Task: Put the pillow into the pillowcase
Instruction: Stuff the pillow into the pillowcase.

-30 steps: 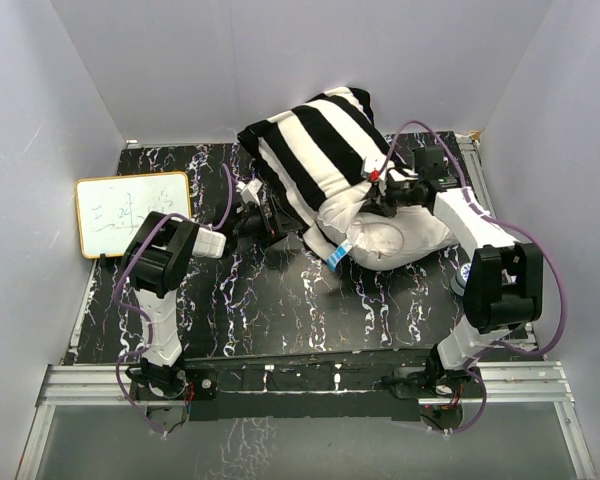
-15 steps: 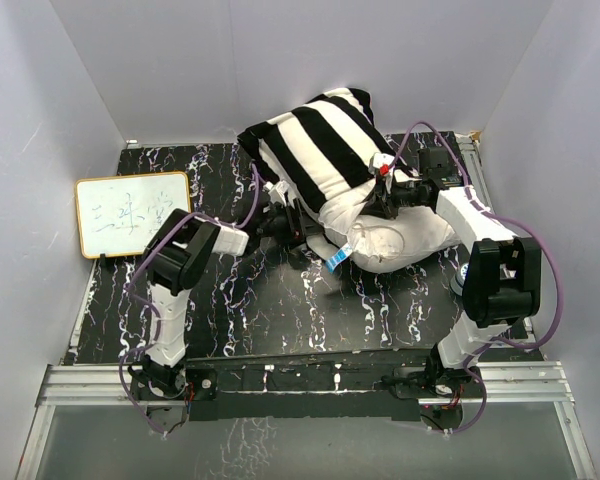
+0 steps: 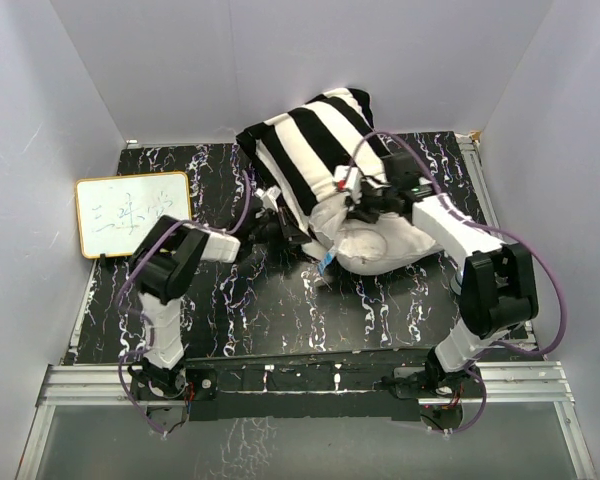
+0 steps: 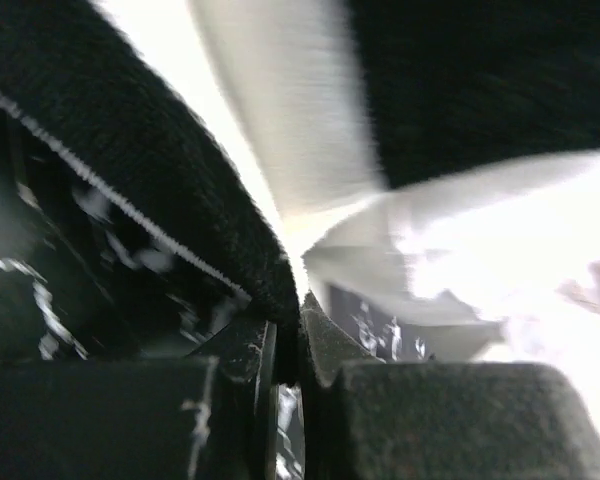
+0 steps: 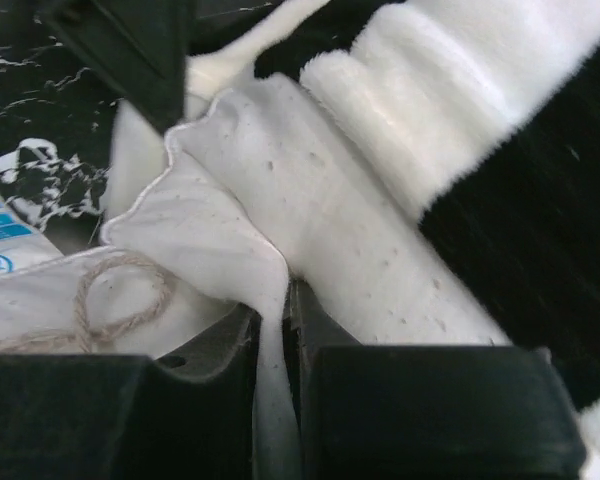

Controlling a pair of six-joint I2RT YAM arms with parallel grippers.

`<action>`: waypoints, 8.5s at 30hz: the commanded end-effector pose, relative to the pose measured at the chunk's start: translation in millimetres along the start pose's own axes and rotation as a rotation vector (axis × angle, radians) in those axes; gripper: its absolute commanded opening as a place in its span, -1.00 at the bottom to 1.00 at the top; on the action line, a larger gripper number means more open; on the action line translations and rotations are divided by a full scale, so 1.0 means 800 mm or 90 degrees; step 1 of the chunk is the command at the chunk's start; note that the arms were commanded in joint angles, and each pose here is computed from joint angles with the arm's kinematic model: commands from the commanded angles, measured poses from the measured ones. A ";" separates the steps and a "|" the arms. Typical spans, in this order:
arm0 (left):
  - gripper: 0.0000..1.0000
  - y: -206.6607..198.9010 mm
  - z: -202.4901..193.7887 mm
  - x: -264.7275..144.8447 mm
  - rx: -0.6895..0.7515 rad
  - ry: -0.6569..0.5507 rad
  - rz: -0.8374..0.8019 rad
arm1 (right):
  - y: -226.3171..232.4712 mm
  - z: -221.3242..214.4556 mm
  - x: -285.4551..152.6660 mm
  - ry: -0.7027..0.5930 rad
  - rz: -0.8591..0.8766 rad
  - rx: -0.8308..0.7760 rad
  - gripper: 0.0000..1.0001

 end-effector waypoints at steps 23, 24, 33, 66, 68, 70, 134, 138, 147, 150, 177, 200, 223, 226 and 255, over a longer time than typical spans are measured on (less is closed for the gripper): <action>-1.00 -0.336 -0.026 -0.192 0.054 -0.041 -0.365 | -0.003 0.011 0.133 0.001 -0.052 0.130 -0.41; -1.00 -0.318 -0.033 -0.177 0.038 -0.035 -0.340 | 0.023 0.012 0.129 0.001 0.027 0.116 -0.19; -1.00 -0.220 -0.072 -0.126 -0.060 0.019 -0.267 | 0.110 0.102 -0.027 -0.070 0.130 -0.104 0.66; -1.00 -0.353 -0.112 -0.057 -0.010 0.107 -0.458 | -0.003 0.030 0.093 -0.289 -0.048 0.449 -0.85; -1.00 -0.302 -0.118 -0.058 -0.044 0.096 -0.384 | 0.027 0.015 0.084 -0.262 0.051 0.393 -0.77; -0.76 -0.251 -0.119 -0.065 -0.056 0.086 -0.296 | 0.054 0.005 0.068 -0.222 0.126 0.317 -0.53; -0.49 -0.290 0.176 0.010 0.207 0.016 -0.117 | -0.054 0.101 -0.012 -0.322 0.086 0.265 -0.76; 0.18 -0.295 0.207 -0.044 0.273 -0.005 -0.084 | -0.091 0.091 -0.056 -0.261 0.106 0.206 0.01; 0.67 -0.173 0.311 -0.152 0.338 -0.069 0.101 | -0.137 0.083 -0.185 -0.275 -0.059 0.394 0.97; 0.68 -0.133 0.315 -0.137 0.323 -0.044 0.141 | -0.154 0.036 -0.182 -0.274 -0.122 0.520 0.98; 0.65 -0.207 0.339 -0.284 0.422 -0.266 0.164 | -0.107 0.327 -0.246 -0.437 0.014 0.006 -0.84; 0.86 -0.155 0.299 -0.344 0.231 -0.335 0.082 | 0.141 0.308 -0.215 -0.307 0.313 -0.326 -0.81; 0.92 -0.153 0.294 -0.379 0.219 -0.345 0.062 | 0.189 0.272 -0.204 -0.285 0.374 -0.256 -0.83; 0.91 -0.161 0.304 -0.372 0.220 -0.350 -0.002 | 0.189 0.270 -0.203 -0.283 0.376 -0.252 -0.83; -1.00 -0.225 0.343 -0.350 0.215 -0.436 -0.134 | 0.133 0.367 -0.170 -0.315 0.464 0.035 -0.83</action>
Point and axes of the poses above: each gripper's point midway between its finger pads, its own x axis out along the fingers, its own y axis along the line the jaws close on, z = x × y, the point moved 3 cm from there along -x, back along the fingers, and after that the axes turned 15 degrees about x, right-handed, at the moved point
